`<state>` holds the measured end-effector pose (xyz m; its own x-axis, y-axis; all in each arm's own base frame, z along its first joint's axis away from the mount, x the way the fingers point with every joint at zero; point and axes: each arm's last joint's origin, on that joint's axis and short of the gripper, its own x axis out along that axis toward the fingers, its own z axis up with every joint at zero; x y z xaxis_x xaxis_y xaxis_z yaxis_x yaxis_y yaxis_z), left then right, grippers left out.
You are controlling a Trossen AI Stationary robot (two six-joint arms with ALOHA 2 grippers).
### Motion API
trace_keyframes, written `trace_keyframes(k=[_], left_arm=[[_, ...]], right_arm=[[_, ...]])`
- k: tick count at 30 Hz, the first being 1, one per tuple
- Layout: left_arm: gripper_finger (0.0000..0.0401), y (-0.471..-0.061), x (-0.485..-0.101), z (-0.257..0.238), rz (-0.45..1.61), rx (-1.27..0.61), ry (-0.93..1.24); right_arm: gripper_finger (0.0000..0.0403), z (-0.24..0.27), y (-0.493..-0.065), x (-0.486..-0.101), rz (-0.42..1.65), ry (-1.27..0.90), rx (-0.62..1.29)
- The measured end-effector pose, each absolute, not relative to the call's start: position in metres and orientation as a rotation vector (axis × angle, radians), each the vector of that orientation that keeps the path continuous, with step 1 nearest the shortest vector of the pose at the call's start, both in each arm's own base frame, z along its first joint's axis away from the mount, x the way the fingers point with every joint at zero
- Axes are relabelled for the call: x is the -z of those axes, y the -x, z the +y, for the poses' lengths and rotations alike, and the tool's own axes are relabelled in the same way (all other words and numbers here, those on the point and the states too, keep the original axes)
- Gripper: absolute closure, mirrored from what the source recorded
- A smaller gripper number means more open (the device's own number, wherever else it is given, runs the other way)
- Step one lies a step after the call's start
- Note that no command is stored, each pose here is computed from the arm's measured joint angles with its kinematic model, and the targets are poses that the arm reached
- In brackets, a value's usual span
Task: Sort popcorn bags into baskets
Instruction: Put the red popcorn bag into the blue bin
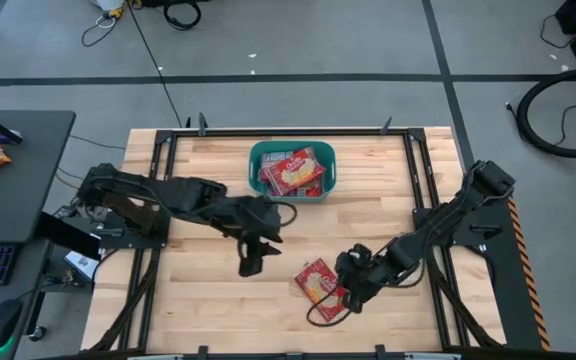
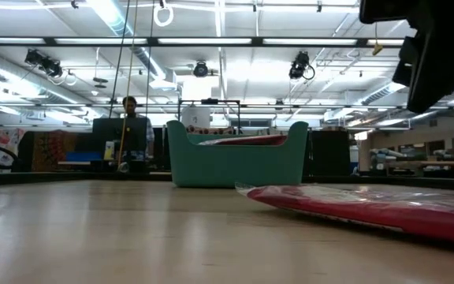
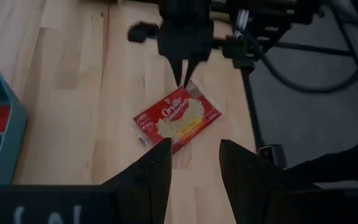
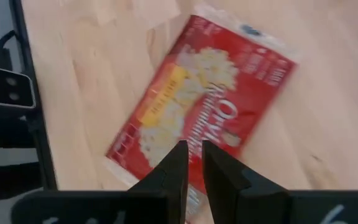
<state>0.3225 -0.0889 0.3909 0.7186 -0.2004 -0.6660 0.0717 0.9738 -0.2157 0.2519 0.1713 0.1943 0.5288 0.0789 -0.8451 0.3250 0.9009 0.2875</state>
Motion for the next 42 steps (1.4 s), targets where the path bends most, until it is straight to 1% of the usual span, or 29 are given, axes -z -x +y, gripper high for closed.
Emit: trace_keyframes(k=[9,17,22,29,33,35,38,42], left_arm=[[0.0262,-0.297,-0.416,-0.087,0.675,0.182,0.191],[0.0262,-0.289,-0.424,-0.085,0.645,0.190,0.206],[0.0262,-0.288,-0.424,-0.087,0.648,0.210,0.209],[0.0262,-0.288,-0.425,-0.087,0.647,0.209,0.209],[0.0262,-0.288,-0.425,-0.087,0.647,0.209,0.209],[0.0262,-0.288,-0.425,-0.087,0.646,0.209,0.209],[0.0262,-0.288,-0.425,-0.087,0.646,0.209,0.209],[0.0262,-0.288,-0.425,-0.087,0.647,0.207,0.215]], right_arm=[[0.0351,0.197,-0.288,-0.179,1.087,-0.437,0.105],[0.0351,0.199,-0.293,-0.148,1.226,-0.453,0.148],[0.0351,0.183,-0.285,-0.142,1.341,-0.350,0.262],[0.0351,0.146,-0.282,-0.141,1.409,-0.025,0.389],[0.0351,0.124,-0.287,-0.149,1.452,-0.049,0.490],[0.0351,0.120,-0.292,-0.161,1.429,-0.069,0.502],[0.0351,0.120,-0.301,-0.175,1.353,-0.056,0.472],[0.0348,0.121,-0.321,-0.183,1.162,-0.085,0.440]])
